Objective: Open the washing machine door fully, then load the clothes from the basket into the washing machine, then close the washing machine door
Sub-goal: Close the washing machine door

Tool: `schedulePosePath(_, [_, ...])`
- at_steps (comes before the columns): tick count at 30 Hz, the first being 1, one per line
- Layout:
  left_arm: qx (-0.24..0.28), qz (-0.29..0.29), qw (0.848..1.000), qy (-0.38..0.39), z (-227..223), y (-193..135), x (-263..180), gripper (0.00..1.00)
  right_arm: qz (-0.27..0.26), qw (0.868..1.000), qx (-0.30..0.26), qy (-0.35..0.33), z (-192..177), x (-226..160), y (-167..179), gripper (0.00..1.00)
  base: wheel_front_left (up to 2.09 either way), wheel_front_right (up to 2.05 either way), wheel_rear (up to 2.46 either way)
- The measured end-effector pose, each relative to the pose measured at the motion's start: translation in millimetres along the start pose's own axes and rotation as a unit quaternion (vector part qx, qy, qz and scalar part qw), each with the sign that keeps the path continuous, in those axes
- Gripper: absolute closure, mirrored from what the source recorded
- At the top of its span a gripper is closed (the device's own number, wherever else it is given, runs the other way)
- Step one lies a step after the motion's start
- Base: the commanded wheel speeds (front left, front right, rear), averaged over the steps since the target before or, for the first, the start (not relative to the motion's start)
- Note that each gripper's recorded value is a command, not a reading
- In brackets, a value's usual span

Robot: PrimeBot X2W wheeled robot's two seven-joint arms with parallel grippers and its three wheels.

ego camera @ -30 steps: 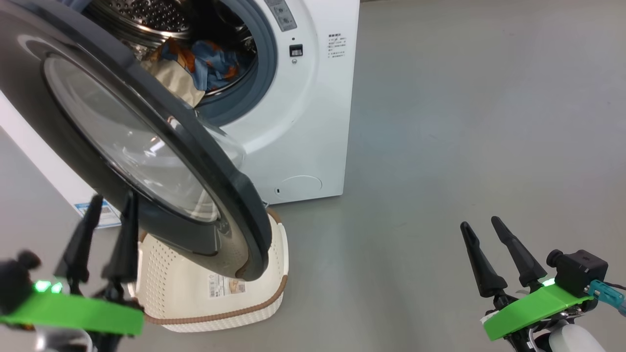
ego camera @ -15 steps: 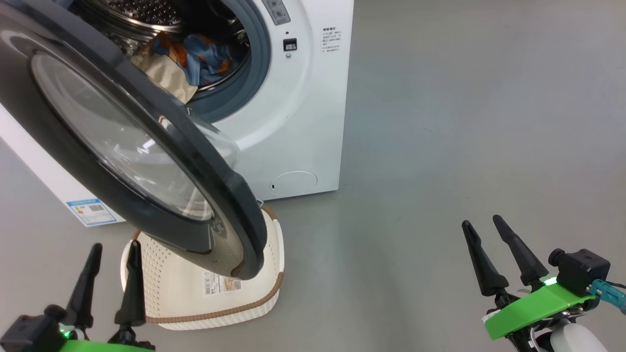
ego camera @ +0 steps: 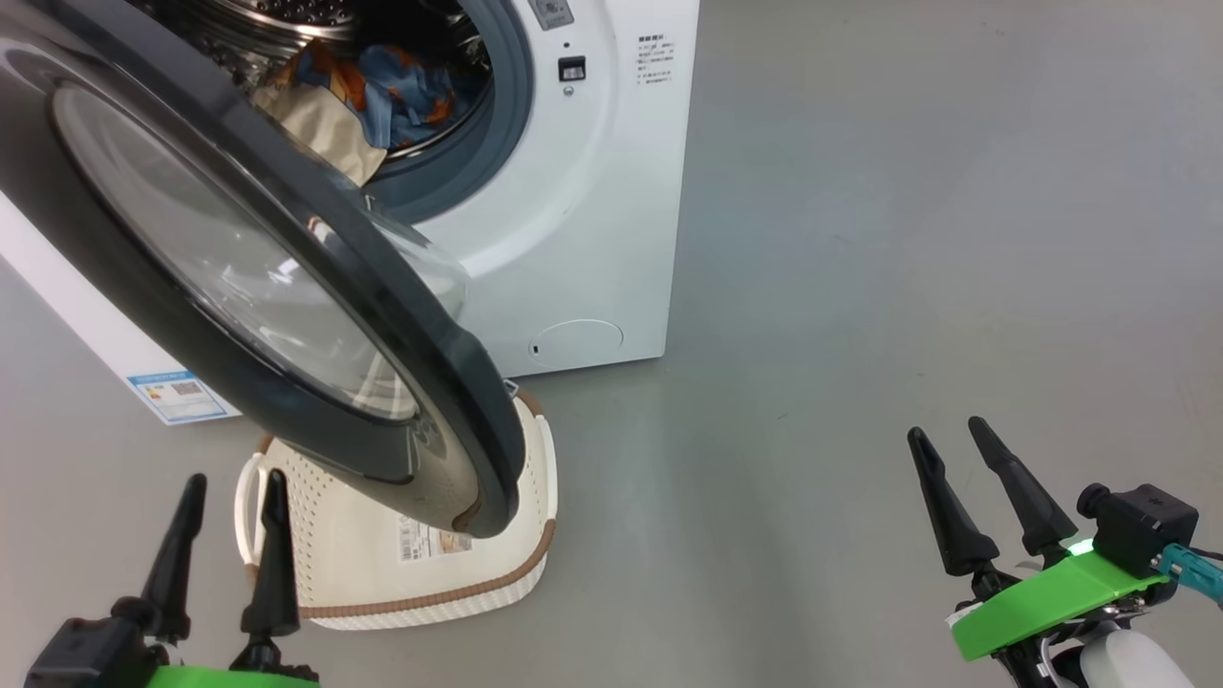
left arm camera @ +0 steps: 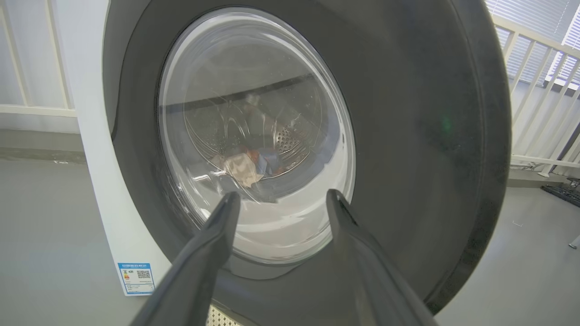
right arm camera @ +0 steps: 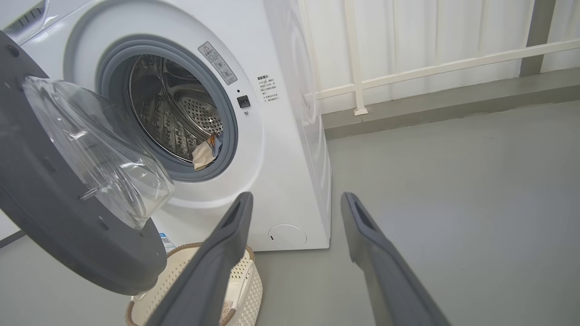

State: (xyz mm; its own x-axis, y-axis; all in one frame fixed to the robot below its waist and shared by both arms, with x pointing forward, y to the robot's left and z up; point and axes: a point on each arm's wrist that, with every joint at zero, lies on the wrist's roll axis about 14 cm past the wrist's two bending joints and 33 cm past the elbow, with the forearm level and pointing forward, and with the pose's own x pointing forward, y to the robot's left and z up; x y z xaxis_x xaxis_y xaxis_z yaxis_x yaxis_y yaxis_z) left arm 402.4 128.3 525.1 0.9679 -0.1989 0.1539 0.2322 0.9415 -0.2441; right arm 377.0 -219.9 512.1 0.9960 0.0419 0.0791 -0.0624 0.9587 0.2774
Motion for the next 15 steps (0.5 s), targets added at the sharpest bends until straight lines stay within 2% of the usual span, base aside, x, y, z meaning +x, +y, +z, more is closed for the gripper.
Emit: schedulePosePath(15, [0.010,0.006,1.000,-0.008,4.2,2.5,-0.4,0.00,0.003,1.000,-0.003,0.002,-0.9,2.0,0.1,0.00,0.00,0.00,0.00])
